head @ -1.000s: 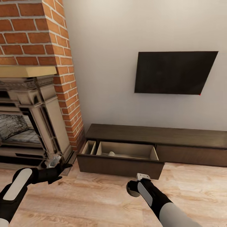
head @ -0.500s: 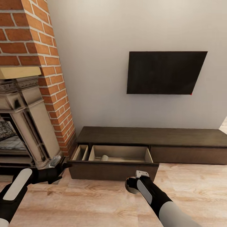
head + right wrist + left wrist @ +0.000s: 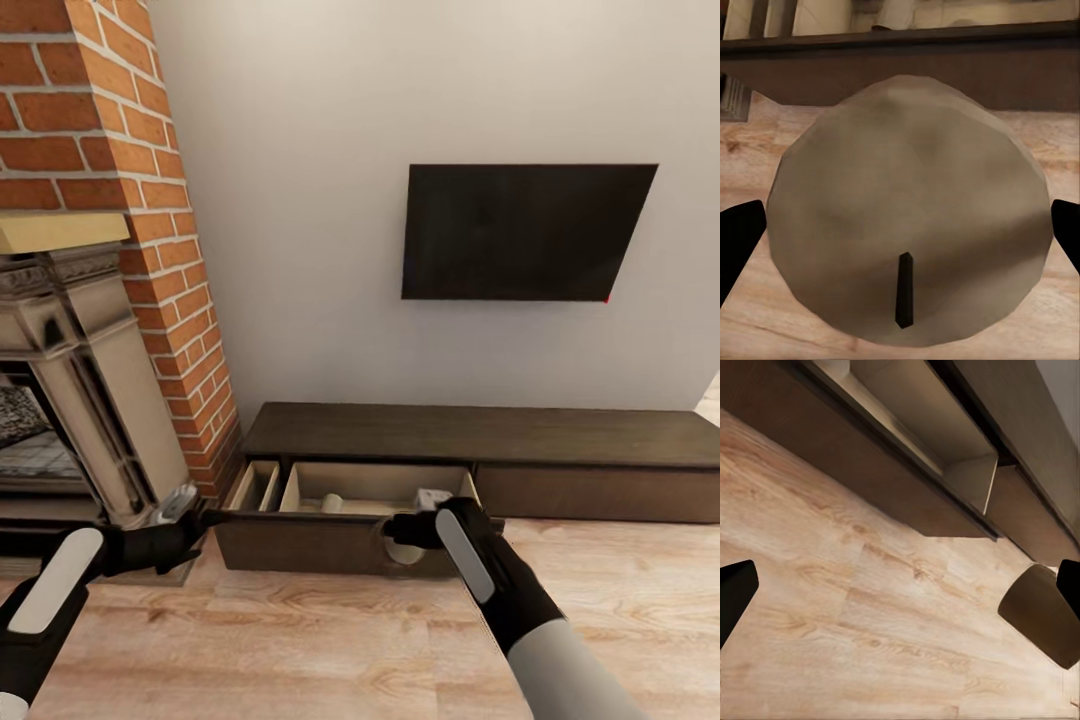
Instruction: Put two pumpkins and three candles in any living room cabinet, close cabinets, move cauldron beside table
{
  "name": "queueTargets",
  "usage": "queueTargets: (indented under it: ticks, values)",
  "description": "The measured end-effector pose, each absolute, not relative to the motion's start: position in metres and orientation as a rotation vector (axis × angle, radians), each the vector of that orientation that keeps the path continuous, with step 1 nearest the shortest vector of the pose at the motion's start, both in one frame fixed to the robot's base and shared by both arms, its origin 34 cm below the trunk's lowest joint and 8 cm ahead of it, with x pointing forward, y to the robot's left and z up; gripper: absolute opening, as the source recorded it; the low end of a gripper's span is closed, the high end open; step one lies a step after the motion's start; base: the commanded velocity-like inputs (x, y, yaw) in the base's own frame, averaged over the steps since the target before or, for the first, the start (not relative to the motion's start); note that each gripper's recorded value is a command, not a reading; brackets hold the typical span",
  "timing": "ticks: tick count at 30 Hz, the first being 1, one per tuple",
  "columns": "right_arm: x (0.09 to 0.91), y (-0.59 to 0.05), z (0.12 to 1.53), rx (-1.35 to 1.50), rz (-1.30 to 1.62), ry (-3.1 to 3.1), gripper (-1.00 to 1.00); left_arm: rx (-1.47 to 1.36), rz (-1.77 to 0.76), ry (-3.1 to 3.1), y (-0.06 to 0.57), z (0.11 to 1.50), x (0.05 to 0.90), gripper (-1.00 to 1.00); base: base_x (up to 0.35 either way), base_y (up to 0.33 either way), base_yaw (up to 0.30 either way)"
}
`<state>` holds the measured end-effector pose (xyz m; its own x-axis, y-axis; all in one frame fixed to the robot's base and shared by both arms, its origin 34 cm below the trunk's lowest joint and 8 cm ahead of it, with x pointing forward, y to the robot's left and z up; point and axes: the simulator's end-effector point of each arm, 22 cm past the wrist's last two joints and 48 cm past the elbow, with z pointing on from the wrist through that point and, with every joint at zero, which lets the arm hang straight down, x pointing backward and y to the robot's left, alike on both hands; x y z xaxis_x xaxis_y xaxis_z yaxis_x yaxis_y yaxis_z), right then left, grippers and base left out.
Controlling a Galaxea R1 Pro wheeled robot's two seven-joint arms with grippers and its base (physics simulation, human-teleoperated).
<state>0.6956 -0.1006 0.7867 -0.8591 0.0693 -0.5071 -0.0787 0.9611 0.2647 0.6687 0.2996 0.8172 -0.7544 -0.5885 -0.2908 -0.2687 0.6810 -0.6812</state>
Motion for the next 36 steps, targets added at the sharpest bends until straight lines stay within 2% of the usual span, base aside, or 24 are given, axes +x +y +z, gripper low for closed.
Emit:
queueTargets:
  ticks: [36]
  values:
    - [0.696,-0.111,0.840,0.042,0.383,2.581,-1.00,-0.643,-0.865,2.411,0.294,0.866,0.665,1.00,0.000,0.000,0.000]
